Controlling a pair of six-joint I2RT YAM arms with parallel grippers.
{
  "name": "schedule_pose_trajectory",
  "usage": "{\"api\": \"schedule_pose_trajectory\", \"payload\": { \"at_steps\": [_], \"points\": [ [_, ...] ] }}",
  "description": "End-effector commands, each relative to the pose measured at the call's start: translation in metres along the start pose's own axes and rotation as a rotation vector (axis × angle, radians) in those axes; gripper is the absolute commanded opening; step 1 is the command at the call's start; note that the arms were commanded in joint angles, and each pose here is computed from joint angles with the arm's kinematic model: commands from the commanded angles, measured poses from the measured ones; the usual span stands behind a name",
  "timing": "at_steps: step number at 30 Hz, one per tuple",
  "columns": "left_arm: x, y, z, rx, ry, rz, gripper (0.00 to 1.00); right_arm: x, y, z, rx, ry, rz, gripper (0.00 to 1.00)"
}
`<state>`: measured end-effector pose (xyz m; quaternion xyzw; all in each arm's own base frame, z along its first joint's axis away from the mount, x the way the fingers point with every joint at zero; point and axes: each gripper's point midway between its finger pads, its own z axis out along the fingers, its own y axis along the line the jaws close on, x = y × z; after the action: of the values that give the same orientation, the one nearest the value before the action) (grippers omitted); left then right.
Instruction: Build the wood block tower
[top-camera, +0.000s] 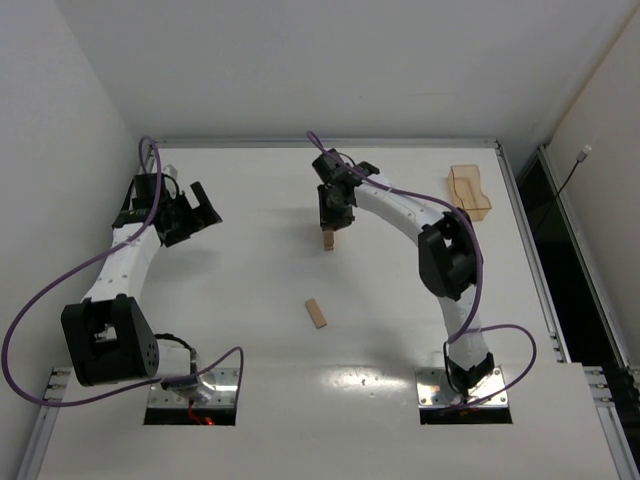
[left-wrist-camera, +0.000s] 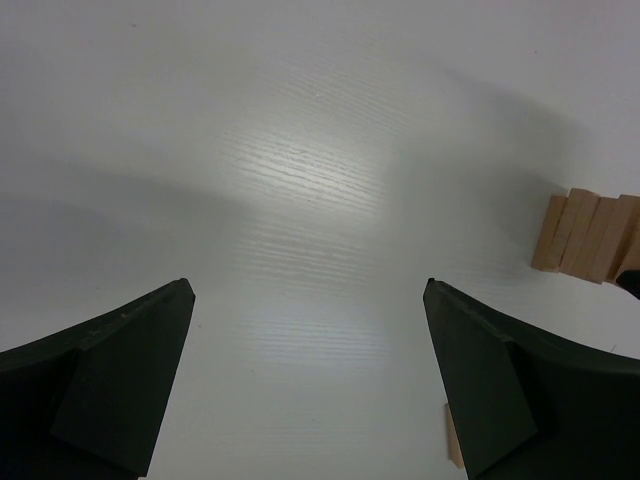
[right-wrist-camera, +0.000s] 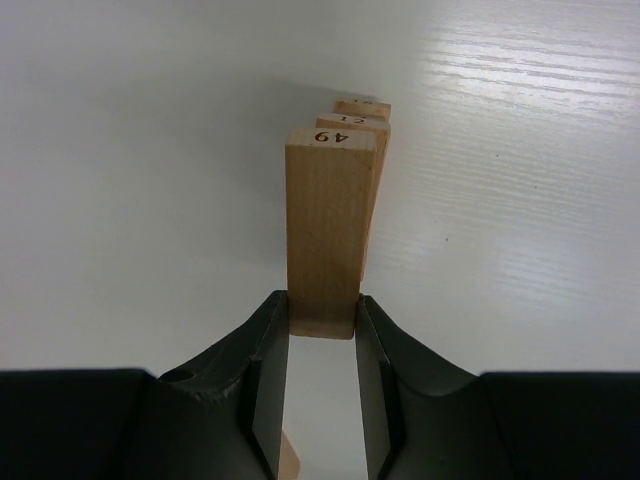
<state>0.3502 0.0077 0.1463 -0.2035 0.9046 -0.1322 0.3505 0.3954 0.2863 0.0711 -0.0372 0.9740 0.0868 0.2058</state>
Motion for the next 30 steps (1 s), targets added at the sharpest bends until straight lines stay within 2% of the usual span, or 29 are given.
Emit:
{"api": "schedule_pose_trajectory", "payload": {
  "at_steps": [1, 6, 7, 8, 14, 18, 23, 27, 30],
  "points": [
    [-0.009, -0.007, -0.007, 0.026, -0.046, 0.005, 1.00, -0.014, 0.007, -0.004, -0.010, -0.053, -0.009, 0.17],
    [-0.009, -0.007, -0.007, 0.026, -0.046, 0.005, 1.00, -0.010, 0.007, -0.002, -0.013, -0.041, -0.010, 0.20],
    [-0.009, -0.007, -0.007, 0.026, -0.046, 0.005, 1.00, -0.010, 0.007, -0.002, -0.013, -0.041, -0.010, 0.30],
    [-0.009, -0.007, -0.007, 0.026, -0.046, 0.005, 1.00, -0.010, 0.007, -0.002, -0.013, -0.041, -0.010, 0.35],
    [-0.009, -0.007, -0.007, 0.026, -0.046, 0.005, 1.00, -0.010, 0.007, -0.002, -0.013, -0.041, -0.010, 0.57],
    [-0.009, -0.007, -0.007, 0.026, -0.046, 0.005, 1.00, -0.013, 0.007, -0.003, -0.022, -0.058, -0.033, 0.57],
    [-0.008, -0.009, -0.007, 0.034, -0.043, 0.005, 1.00, -0.014, 0.016, -0.029, -0.068, -0.112, -0.138, 0.57],
    [-0.014, -0.014, -0.008, 0.051, -0.057, 0.000, 1.00, 0.015, 0.015, -0.058, -0.105, -0.145, -0.195, 0.57],
    [-0.020, -0.016, -0.009, 0.055, -0.065, 0.002, 1.00, 0.048, 0.012, -0.082, -0.166, -0.191, -0.296, 0.52]
  ]
}}
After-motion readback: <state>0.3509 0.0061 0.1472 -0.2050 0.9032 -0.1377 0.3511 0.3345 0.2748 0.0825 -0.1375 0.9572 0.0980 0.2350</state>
